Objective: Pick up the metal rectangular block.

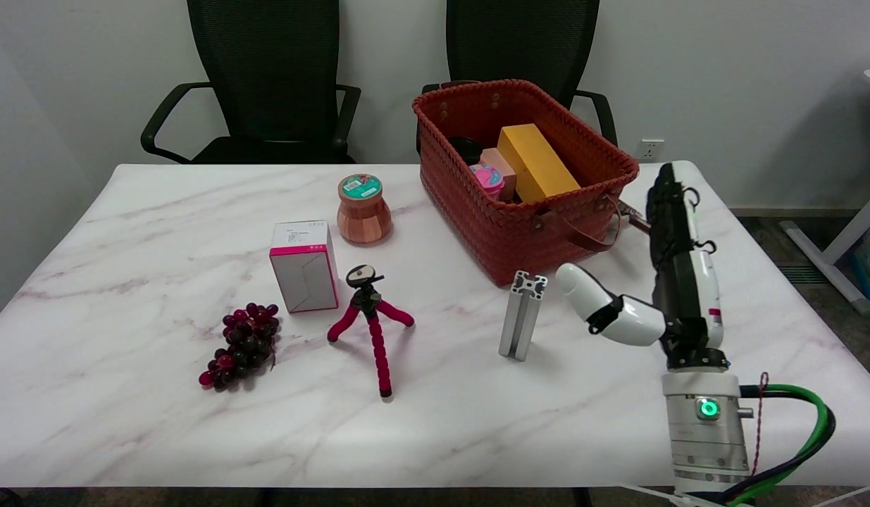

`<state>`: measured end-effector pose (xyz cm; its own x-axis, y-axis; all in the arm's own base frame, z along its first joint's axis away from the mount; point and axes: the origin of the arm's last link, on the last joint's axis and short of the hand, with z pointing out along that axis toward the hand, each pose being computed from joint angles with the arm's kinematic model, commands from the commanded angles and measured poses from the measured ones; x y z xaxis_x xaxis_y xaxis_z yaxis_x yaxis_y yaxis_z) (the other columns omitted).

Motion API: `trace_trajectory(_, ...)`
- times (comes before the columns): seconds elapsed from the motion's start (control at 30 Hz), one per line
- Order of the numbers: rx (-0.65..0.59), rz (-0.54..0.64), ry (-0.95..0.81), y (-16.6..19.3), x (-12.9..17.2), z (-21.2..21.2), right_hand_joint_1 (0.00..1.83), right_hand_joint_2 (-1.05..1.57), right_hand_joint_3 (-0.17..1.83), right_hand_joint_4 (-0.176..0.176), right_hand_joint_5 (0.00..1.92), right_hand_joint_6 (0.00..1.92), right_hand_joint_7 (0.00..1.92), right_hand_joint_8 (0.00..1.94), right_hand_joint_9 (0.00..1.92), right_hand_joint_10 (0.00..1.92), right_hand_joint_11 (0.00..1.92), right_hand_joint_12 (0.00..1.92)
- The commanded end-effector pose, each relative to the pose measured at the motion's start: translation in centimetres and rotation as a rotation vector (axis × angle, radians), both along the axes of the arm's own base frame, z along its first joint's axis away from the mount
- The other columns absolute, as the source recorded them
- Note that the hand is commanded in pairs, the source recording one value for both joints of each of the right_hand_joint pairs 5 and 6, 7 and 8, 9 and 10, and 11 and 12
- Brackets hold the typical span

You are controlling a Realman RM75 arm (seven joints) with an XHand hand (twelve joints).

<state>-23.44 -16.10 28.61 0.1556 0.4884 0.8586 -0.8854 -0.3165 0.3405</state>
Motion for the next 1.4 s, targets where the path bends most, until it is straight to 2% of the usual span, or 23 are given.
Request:
trace_trajectory(0.03,0.115,-0.141,-0.158,-0.1,-3.8,-1.2,1.01,0.31,0.65,0.0,0.0,0.0,0.0,0.0,0.13,0.13,0.0,0.0)
trace_trajectory(0.4,0.104,-0.231,-0.2,0.0,-6.0,-0.6,1.01,0.32,0.63,0.0,0.0,0.0,0.09,0.09,0.18,0.18,0.0,0.0)
trace_trajectory(1.17,0.148,-0.317,-0.196,-2.9,-7.5,0.1,1.01,0.35,0.63,0.0,0.0,0.0,0.17,0.17,0.21,0.21,0.0,0.0)
trace_trajectory(1.4,0.161,-0.339,-0.179,-3.8,-8.0,0.3,1.01,0.39,0.6,0.0,0.0,0.0,0.19,0.19,0.3,0.3,0.08,0.08)
